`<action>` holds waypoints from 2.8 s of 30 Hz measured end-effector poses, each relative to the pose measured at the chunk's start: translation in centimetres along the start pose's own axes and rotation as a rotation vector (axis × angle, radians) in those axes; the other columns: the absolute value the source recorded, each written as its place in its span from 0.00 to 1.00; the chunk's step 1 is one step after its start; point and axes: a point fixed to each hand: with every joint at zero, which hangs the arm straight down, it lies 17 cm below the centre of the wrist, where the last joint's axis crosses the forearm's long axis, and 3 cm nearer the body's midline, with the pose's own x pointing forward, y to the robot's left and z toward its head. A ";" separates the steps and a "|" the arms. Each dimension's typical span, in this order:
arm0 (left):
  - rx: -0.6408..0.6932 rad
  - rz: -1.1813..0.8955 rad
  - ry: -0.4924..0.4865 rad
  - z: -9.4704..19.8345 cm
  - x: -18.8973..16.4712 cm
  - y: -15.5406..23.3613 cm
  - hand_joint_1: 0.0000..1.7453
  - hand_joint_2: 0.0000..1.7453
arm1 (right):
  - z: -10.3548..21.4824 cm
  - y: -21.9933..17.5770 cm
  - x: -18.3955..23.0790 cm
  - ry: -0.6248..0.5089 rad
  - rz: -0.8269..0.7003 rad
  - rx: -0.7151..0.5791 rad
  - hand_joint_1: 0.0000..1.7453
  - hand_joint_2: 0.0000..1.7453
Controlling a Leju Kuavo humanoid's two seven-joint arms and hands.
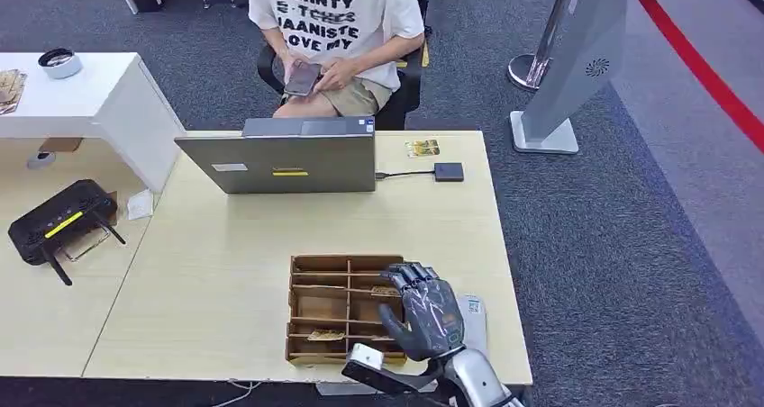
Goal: Pass the card to the sensor for recognition and then transmit it.
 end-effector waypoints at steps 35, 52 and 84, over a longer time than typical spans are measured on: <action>-0.007 -0.008 -0.004 0.0 0.0 -0.1 0.00 0.00 | -0.7 0.0 -1.2 0.030 0.003 -0.017 1.00 1.00; -0.010 -0.031 -0.019 0.0 0.2 -0.2 0.00 0.00 | 4.2 -25.6 6.7 -0.248 -0.260 -0.850 1.00 1.00; 0.001 -0.080 -0.022 0.0 0.2 0.0 0.00 0.00 | 2.9 -26.2 6.2 -0.201 -0.122 -0.857 1.00 1.00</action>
